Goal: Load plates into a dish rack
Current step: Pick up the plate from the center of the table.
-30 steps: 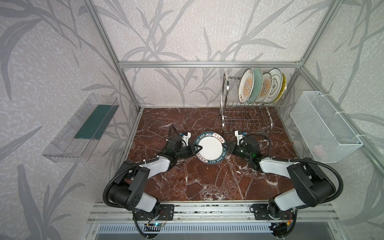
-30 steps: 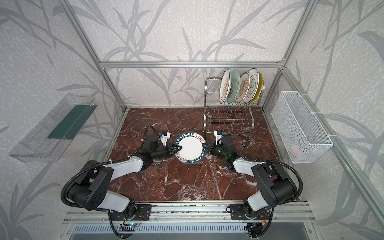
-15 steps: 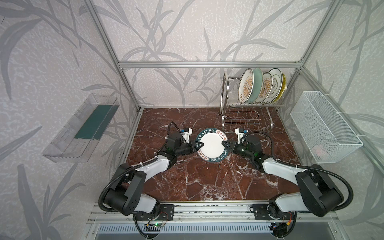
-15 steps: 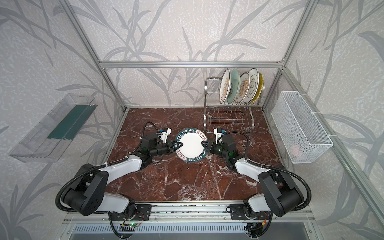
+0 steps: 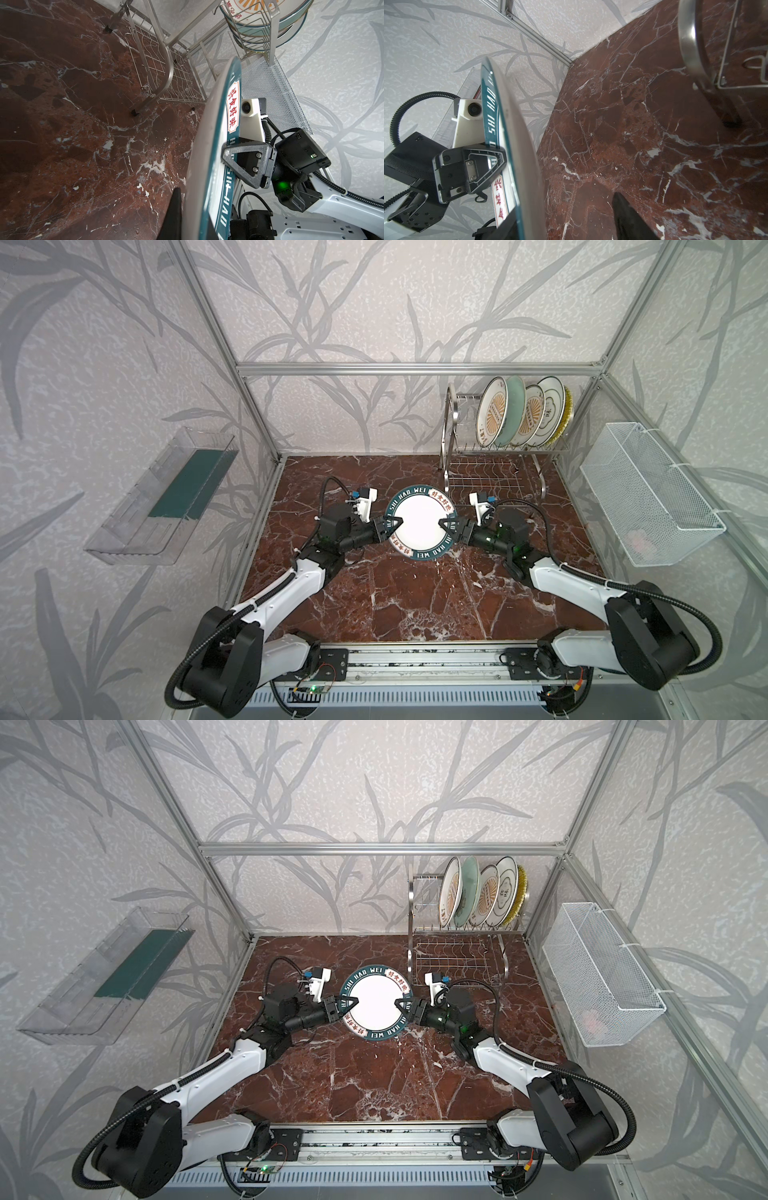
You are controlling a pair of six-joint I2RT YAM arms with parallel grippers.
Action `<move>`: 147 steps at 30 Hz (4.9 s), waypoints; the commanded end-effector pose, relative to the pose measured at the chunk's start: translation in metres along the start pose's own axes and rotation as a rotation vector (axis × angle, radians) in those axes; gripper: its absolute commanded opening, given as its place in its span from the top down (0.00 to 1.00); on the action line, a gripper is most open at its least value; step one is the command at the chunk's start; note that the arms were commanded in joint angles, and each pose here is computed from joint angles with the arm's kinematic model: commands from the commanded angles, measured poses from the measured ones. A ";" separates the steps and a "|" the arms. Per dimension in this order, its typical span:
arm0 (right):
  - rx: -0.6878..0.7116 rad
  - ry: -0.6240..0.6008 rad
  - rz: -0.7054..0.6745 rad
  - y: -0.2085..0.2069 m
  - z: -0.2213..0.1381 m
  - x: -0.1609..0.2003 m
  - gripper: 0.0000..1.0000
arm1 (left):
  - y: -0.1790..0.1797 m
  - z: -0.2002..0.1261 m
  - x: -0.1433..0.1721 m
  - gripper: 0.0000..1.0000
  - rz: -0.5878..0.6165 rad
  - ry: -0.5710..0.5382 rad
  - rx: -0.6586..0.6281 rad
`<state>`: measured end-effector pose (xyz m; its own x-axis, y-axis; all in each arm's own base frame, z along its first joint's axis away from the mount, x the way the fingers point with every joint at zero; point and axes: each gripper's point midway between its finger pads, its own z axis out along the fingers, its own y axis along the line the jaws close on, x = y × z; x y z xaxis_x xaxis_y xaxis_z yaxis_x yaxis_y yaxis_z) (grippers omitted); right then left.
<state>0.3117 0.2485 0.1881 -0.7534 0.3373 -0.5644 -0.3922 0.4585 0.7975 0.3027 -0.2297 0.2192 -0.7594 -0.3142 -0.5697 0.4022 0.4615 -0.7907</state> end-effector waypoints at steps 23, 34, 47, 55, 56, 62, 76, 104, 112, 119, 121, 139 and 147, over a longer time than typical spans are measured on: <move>-0.362 -0.056 -0.016 0.082 0.009 -0.020 0.45 | -0.040 -0.016 -0.043 1.00 0.107 -0.167 0.102; -0.421 -0.077 -0.019 0.095 0.006 -0.027 0.52 | -0.040 -0.009 -0.049 1.00 0.090 -0.176 0.137; -0.444 -0.085 -0.021 0.102 0.006 -0.033 0.70 | -0.038 -0.003 -0.050 1.00 0.079 -0.163 0.149; -0.449 -0.096 -0.019 0.104 0.005 -0.035 0.87 | -0.037 -0.001 -0.048 1.00 0.078 -0.149 0.151; -0.447 -0.096 -0.018 0.103 0.005 -0.035 0.89 | -0.037 -0.001 -0.047 1.00 0.078 -0.146 0.149; -0.439 -0.100 -0.015 0.103 0.005 -0.036 0.92 | -0.034 0.000 -0.045 1.00 0.080 -0.135 0.135; -0.392 -0.114 -0.042 0.100 0.002 -0.039 1.00 | -0.022 0.002 -0.044 1.00 0.091 -0.125 0.075; -0.331 -0.160 -0.089 0.099 -0.010 -0.041 1.00 | -0.022 0.001 -0.037 0.72 0.110 -0.072 0.054; -0.304 -0.185 -0.112 0.098 -0.016 -0.045 1.00 | -0.021 -0.003 -0.036 0.52 0.115 -0.072 0.026; -0.251 -0.217 -0.132 0.094 -0.022 -0.048 1.00 | -0.021 -0.009 -0.036 0.43 0.138 -0.067 -0.005; -0.235 -0.225 -0.137 0.093 -0.024 -0.049 1.00 | -0.022 -0.011 -0.036 0.42 0.146 -0.068 -0.015; 0.004 -0.304 -0.275 0.092 -0.061 -0.069 1.00 | -0.006 -0.027 -0.036 0.38 0.232 -0.018 -0.215; 0.102 -0.350 -0.389 0.107 -0.081 -0.091 1.00 | -0.007 -0.044 -0.042 0.38 0.293 -0.026 -0.298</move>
<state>0.2971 0.2093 0.3032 -0.4467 0.3728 -0.8133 -0.5087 0.6420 0.5737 0.3109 -0.1937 0.2436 -0.6624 -0.1733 -0.7288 0.4213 0.7183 -0.5537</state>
